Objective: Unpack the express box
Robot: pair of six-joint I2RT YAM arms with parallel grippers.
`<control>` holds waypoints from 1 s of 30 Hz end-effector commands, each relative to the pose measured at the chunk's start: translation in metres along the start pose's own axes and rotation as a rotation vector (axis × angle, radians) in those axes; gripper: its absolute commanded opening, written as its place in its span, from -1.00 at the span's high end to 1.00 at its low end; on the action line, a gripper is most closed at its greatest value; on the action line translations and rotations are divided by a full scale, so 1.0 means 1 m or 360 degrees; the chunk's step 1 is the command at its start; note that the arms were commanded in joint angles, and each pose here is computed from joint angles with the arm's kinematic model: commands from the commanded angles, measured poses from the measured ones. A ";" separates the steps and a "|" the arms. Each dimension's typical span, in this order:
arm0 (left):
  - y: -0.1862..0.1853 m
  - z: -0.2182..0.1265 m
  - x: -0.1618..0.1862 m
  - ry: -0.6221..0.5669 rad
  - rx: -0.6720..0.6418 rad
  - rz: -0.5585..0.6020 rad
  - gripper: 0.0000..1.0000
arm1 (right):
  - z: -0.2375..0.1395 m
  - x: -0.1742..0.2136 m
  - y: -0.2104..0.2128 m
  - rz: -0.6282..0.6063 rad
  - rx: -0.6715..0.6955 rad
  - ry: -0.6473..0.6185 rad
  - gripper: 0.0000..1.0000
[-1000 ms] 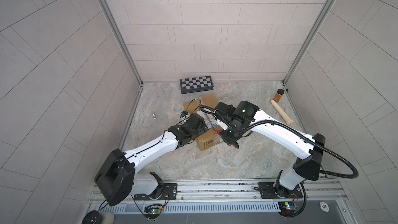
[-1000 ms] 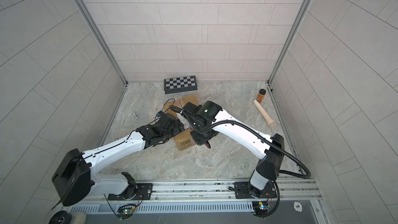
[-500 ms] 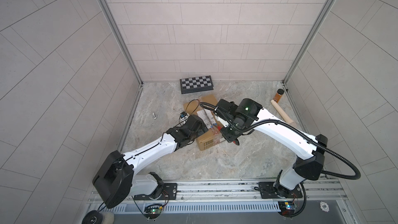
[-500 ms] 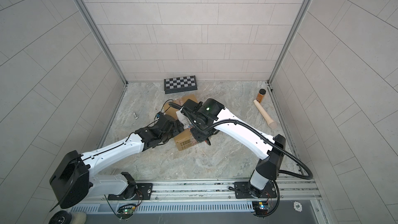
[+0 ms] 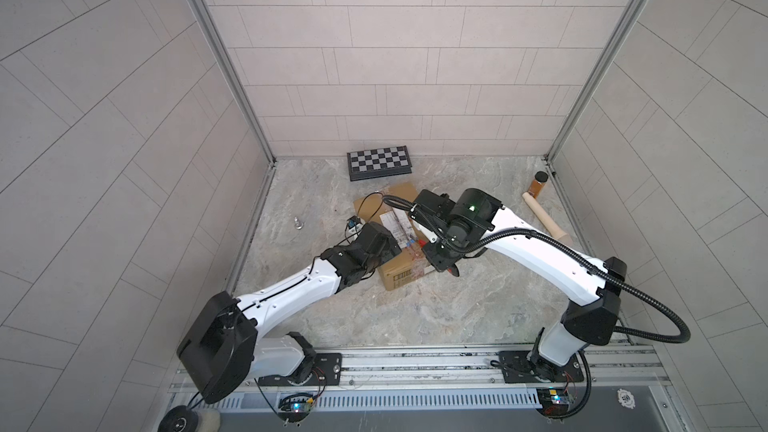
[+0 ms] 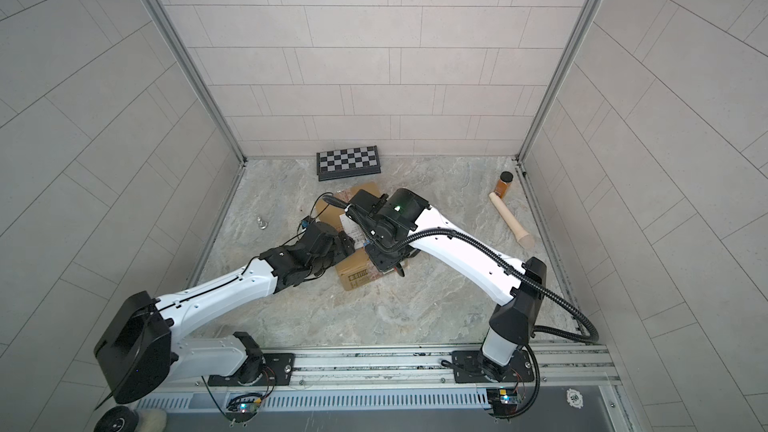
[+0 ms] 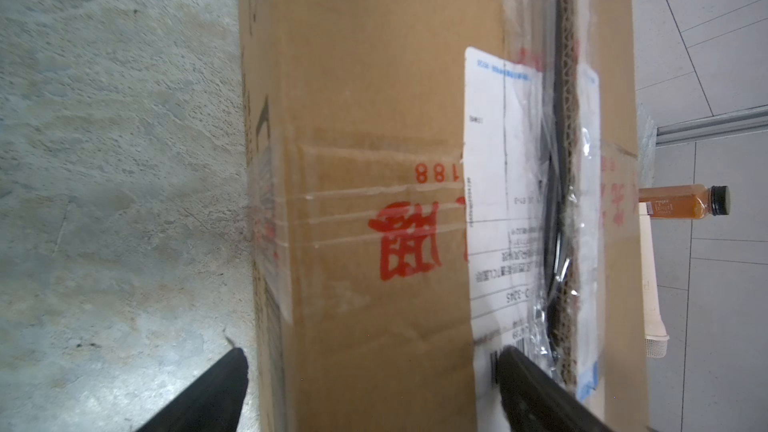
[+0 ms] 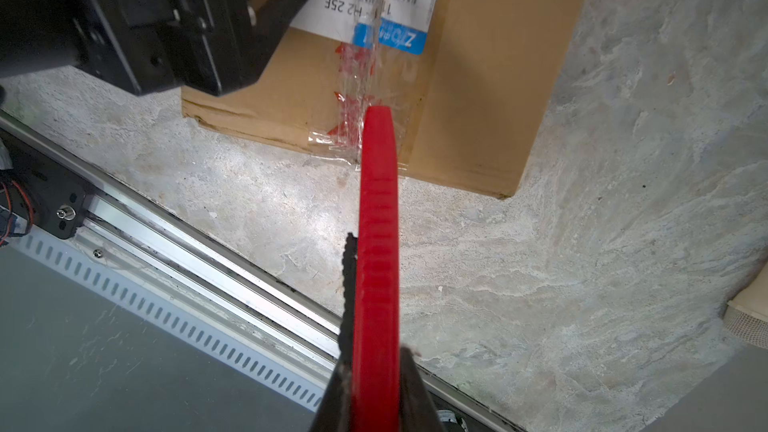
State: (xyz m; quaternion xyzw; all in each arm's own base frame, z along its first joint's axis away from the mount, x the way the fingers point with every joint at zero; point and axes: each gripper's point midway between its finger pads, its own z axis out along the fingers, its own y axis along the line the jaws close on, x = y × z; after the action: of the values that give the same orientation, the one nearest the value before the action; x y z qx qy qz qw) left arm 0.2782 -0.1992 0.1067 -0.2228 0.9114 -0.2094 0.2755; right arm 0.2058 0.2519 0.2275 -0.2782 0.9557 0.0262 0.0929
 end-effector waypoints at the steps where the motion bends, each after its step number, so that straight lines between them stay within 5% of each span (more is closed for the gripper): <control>1: 0.079 0.007 0.043 0.0235 -0.0437 0.0141 -0.92 | 0.006 0.002 -0.001 0.0019 0.0014 0.0030 1.00; 30: 0.084 0.012 0.048 0.0251 -0.0443 0.0127 -0.92 | 0.044 -0.004 0.019 -0.0036 -0.0040 0.0143 1.00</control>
State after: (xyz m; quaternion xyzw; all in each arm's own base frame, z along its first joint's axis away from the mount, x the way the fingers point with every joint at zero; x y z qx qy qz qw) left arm 0.2779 -0.2004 0.1037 -0.2240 0.9091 -0.2171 0.2763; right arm 0.2051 0.2608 0.1954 -0.2807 0.9579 0.0179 0.0573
